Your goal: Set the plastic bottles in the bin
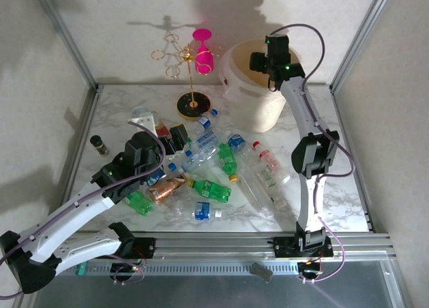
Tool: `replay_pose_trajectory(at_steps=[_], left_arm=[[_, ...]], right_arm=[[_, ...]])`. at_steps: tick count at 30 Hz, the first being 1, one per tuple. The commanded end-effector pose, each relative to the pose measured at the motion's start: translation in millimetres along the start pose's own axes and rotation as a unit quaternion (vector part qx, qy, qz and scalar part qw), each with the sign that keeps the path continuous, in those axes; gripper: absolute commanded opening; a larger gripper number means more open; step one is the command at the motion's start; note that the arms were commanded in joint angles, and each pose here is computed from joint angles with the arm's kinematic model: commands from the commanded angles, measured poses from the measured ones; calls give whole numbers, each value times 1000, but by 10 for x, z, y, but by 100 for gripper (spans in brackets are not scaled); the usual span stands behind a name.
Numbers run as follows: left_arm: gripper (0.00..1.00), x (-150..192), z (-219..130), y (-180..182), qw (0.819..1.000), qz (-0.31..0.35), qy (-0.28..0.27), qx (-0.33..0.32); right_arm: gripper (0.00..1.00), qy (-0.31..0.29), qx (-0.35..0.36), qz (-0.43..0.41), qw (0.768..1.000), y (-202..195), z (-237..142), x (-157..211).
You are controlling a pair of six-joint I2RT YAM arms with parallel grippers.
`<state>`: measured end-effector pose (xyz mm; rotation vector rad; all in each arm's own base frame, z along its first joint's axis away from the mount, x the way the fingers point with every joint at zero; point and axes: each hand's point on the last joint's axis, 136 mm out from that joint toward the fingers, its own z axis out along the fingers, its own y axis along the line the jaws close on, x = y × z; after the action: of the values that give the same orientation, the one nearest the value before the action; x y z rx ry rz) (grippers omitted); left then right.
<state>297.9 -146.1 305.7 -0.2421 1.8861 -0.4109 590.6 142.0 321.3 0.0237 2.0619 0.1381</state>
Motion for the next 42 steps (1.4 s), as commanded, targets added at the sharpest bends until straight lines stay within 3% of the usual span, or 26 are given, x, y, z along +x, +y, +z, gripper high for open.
replay_pose_trajectory(at_steps=[1,6,9,17,28,37,42], left_arm=[[100,-15,-69,104,998,-49,8,-30],[100,358,-150,426,993,-85,53,-68],[100,502,-269,860,979,-127,62,-149],[100,922,-624,1850,908,-209,143,-334],[100,1525,-776,2292,848,-253,192,-425],[93,1893,-774,2443,820,-286,207,-451],[87,1969,-739,2496,818,-298,194,-452]], right_arm=[[74,-111,-12,54,992,101,-988,-728],[72,-118,-95,68,986,420,-1648,-577],[71,-90,-138,73,984,559,-1874,-277],[71,-49,-99,110,988,245,-2086,454],[71,-51,-122,114,985,144,-2393,732],[72,-70,-131,111,983,86,-2590,754],[72,-74,-129,109,983,47,-2661,757]])
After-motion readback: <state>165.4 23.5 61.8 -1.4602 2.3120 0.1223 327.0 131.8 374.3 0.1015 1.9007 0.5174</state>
